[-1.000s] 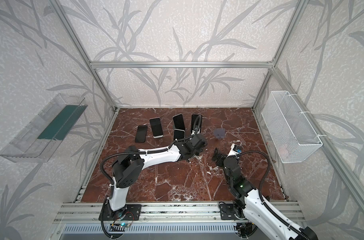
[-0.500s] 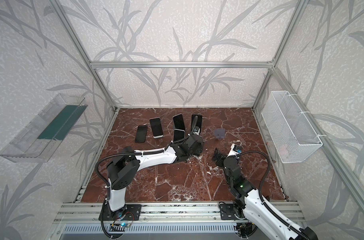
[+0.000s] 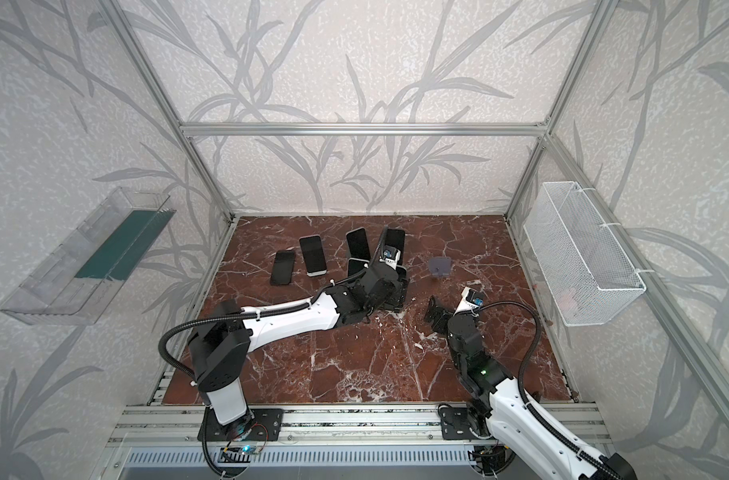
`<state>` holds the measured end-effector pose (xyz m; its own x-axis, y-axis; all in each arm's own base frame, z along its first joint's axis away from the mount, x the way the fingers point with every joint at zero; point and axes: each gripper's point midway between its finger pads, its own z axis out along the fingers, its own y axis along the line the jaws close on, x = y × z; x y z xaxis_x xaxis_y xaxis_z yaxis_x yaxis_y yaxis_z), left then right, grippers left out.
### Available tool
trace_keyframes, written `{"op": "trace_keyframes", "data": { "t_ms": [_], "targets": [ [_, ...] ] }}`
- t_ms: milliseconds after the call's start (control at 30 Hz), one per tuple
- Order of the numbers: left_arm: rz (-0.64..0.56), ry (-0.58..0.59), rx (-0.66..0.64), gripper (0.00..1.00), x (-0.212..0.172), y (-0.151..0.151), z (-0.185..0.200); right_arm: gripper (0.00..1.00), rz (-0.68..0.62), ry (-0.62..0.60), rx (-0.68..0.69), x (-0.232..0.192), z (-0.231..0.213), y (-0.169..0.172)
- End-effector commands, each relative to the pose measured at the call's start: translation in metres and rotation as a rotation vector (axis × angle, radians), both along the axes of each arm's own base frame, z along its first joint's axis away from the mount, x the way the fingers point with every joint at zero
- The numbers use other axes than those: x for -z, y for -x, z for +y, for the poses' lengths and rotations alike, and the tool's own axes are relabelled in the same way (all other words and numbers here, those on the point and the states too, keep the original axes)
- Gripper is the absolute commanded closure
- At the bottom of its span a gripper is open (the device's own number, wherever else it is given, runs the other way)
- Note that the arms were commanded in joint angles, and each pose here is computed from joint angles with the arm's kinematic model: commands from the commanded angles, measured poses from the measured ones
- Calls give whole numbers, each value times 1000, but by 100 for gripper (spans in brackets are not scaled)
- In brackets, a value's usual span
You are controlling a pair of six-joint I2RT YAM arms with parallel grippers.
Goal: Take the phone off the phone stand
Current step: 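Lift the teal-edged phone up off the black stand with the left gripper, then carry the teal-edged phone toward the dark phone lying near the left arm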
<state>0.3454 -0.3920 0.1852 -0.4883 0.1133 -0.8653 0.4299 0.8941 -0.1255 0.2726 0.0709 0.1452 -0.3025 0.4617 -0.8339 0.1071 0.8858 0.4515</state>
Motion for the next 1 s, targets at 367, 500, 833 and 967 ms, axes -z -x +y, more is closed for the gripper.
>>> {"op": "trace_keyframes", "data": {
  "t_ms": [367,500,833,967],
  "targets": [
    [-205,-31,-173,33,-104,-3,123,5,-49,-18,-9,-21,2,-1],
    [-144,-40,-260,33,-101,-10,180,6,-47,-18,-6,-21,1,0],
    [33,0,-527,34,-72,-30,317,5,-49,-15,-3,-21,0,1],
    [120,42,-652,33,-54,-42,366,5,-50,-21,-5,-21,0,1]
  ]
}}
